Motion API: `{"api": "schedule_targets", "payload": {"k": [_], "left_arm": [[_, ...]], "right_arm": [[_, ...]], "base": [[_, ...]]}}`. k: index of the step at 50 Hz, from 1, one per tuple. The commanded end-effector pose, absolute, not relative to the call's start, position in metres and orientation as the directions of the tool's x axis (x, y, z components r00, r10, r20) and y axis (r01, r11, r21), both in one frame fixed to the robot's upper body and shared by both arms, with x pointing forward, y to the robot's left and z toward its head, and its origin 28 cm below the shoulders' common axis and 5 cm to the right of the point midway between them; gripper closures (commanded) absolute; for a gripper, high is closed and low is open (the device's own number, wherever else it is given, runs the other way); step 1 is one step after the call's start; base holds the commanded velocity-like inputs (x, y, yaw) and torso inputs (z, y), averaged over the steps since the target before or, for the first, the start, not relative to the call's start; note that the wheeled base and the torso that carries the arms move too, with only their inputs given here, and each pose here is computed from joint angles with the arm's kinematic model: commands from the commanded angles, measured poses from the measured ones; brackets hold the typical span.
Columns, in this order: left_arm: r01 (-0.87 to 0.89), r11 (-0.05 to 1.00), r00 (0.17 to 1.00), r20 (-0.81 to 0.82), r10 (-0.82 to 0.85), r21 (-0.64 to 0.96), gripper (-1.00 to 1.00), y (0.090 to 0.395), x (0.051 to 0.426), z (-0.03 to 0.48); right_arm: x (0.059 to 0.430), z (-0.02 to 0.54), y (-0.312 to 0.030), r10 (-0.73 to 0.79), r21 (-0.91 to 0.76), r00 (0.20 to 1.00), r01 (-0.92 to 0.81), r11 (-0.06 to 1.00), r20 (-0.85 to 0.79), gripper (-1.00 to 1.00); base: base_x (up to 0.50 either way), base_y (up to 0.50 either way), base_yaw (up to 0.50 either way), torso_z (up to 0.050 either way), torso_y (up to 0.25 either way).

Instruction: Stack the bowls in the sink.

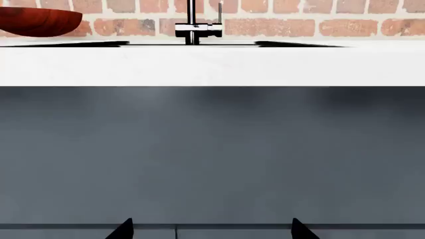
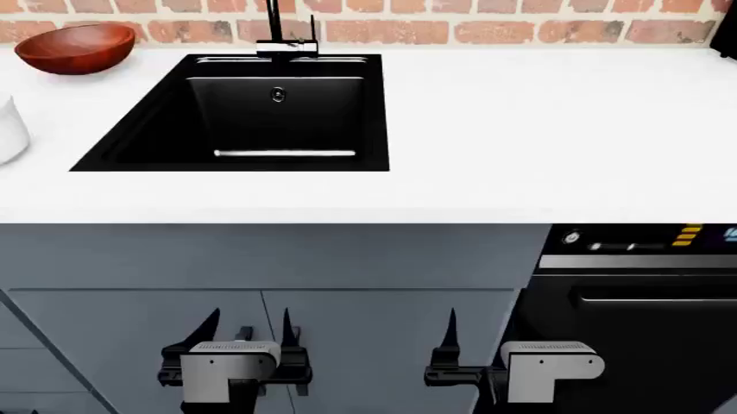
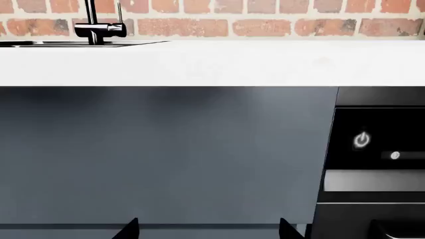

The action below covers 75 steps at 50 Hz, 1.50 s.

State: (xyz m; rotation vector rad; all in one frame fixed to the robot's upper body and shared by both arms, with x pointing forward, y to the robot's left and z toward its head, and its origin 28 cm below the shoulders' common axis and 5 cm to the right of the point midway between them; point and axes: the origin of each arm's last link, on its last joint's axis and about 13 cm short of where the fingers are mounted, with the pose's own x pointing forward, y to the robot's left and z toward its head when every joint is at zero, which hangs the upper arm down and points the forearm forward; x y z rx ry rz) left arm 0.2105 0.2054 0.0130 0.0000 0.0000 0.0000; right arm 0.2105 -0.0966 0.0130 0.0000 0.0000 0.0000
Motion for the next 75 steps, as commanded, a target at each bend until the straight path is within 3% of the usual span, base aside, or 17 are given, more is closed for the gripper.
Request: {"api": "schedule_targets", "payload": {"k": [1, 16, 75], "left_arm": [[0.004, 1.000, 1.000, -0.002, -0.004, -0.005, -1.00, 0.2050, 0.2110, 0.0124], [0.015, 0.999, 1.000, -0.008, -0.016, -0.042, -1.00, 0.2044, 0.2112, 0.0110], [0.012, 0.998, 1.000, -0.018, -0.013, -0.055, -1.00, 0.2048, 0.2126, 0.0105]], "right_arm": [[0.2101, 0.0132, -0.0962, 0.004, -0.001, 1.000, -0.004, 1.000, -0.001, -1.00], [0.2098, 0.0116, -0.0973, 0.007, -0.009, 1.000, -0.007, 1.000, -0.011, -1.00], [0.2099, 0.0078, -0.0952, 0.042, -0.071, 0.999, -0.043, 0.997, -0.019, -1.00]], "base": [[0.00, 0.00, 0.00, 0.000, 0.000], [0.00, 0.02, 0.00, 0.000, 0.000], [0.00, 0.50, 0.00, 0.000, 0.000]]}}
